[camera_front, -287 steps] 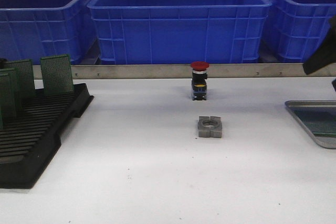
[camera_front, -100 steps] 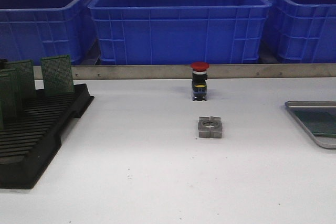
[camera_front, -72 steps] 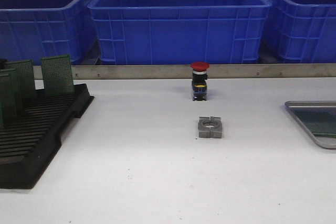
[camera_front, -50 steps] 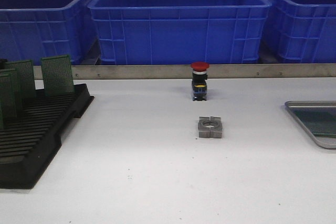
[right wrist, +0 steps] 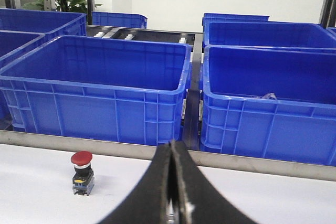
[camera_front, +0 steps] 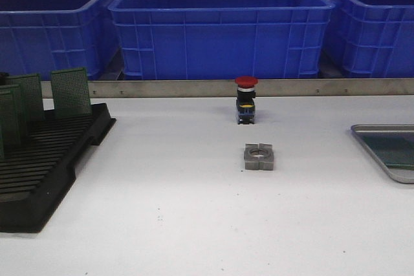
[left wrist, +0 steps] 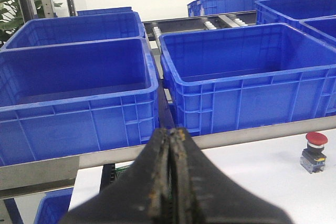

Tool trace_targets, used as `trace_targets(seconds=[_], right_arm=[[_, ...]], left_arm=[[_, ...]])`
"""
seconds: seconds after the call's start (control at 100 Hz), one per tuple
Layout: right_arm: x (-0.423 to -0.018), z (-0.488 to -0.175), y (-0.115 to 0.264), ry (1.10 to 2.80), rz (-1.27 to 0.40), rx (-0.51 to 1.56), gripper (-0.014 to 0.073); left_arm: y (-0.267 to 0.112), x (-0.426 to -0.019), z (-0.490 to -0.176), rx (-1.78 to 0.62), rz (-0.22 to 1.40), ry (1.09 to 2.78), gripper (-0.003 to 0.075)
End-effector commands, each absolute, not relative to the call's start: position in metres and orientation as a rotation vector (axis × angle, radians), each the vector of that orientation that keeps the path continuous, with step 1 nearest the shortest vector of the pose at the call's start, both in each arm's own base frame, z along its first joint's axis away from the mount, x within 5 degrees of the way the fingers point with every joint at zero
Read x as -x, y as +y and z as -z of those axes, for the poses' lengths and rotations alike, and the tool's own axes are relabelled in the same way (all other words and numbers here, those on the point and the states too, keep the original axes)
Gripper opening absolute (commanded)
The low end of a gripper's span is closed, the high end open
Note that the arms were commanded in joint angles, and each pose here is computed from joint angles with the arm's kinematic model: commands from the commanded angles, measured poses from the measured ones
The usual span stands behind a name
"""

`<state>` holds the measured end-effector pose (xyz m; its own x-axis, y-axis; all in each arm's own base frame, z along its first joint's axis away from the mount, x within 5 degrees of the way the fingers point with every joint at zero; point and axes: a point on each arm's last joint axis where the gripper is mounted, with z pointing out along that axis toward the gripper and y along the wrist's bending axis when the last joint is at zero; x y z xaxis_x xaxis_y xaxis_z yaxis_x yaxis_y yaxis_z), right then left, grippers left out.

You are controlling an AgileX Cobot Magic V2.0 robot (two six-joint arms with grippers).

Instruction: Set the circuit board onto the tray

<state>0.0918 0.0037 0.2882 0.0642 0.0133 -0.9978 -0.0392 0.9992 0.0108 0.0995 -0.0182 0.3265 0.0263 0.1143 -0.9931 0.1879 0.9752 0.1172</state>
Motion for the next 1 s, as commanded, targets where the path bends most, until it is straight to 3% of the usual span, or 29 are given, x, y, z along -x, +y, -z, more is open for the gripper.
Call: trace_targets(seconds=[0.0,0.58,0.99], right_arm=[[-0.0911,-0.2990,0.0002,1.459,-0.007,-0.006,-0.0068],[-0.0911,-0.2990,0.0002,1.459,-0.007,-0.006,-0.0068],[-0.0911,-0.2990,0.0002,1.459,-0.007,-0.006,-0.0068]], left_arm=[[-0.0144,-0.0996,-0.3383,-0.182,0.045,1.498,-0.0018],[-0.0143,-0.0996,-0.3384,-0.181,0.045,1.497,-0.0018],[-0.0084,-0.0996,-0.3310,-0.185,-0.060,1.515,-0.0018]])
